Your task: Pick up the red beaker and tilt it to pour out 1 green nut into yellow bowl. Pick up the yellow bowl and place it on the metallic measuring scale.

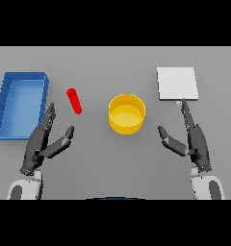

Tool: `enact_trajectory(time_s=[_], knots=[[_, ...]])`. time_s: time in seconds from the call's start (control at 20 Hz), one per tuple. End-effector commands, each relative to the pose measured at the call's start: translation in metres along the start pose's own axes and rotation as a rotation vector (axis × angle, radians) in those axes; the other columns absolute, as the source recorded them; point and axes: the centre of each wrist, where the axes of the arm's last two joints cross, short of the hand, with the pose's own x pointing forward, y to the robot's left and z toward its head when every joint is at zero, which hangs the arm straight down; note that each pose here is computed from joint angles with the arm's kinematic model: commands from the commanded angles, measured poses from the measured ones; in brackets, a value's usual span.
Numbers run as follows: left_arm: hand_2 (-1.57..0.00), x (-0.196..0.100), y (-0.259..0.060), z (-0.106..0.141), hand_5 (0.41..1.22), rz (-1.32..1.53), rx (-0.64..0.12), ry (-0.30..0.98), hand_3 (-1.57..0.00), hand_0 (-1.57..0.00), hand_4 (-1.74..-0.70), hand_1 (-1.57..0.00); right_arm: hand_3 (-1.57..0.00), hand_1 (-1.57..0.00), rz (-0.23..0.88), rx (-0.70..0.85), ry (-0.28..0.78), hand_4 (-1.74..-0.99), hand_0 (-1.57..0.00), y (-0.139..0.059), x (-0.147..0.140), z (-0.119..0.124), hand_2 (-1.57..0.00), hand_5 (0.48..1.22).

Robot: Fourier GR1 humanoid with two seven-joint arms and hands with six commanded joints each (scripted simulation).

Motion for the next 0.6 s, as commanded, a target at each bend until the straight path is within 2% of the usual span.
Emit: enact_trajectory(time_s=[0.0,0.15,0.3,0.55], knots=[[0.00,-0.001,-0.001,-0.002,0.650,0.003,-0.011,0.012,0.00,0.00,-1.14,0.00,0.00,0.00,-0.001,0.006,-0.011,-1.131,0.00,0.003,0.001,0.002,0.00,0.607],[0.00,-0.011,0.001,-0.020,0.647,-0.009,-0.016,0.061,0.00,0.00,-1.14,0.00,0.00,0.00,-0.031,0.017,-0.019,-1.180,0.00,-0.005,0.003,0.001,0.00,0.627],[0.00,-0.019,0.002,-0.039,0.648,-0.005,-0.022,0.070,0.00,0.00,-1.17,0.00,0.00,0.00,-0.068,0.030,-0.021,-1.209,0.00,0.001,0.005,-0.001,0.00,0.627],[0.00,-0.031,-0.002,-0.075,0.637,-0.017,-0.044,0.089,0.00,0.00,-1.18,0.00,0.00,0.00,-0.071,0.023,-0.018,-1.229,0.00,-0.005,0.006,-0.001,0.00,0.626]])
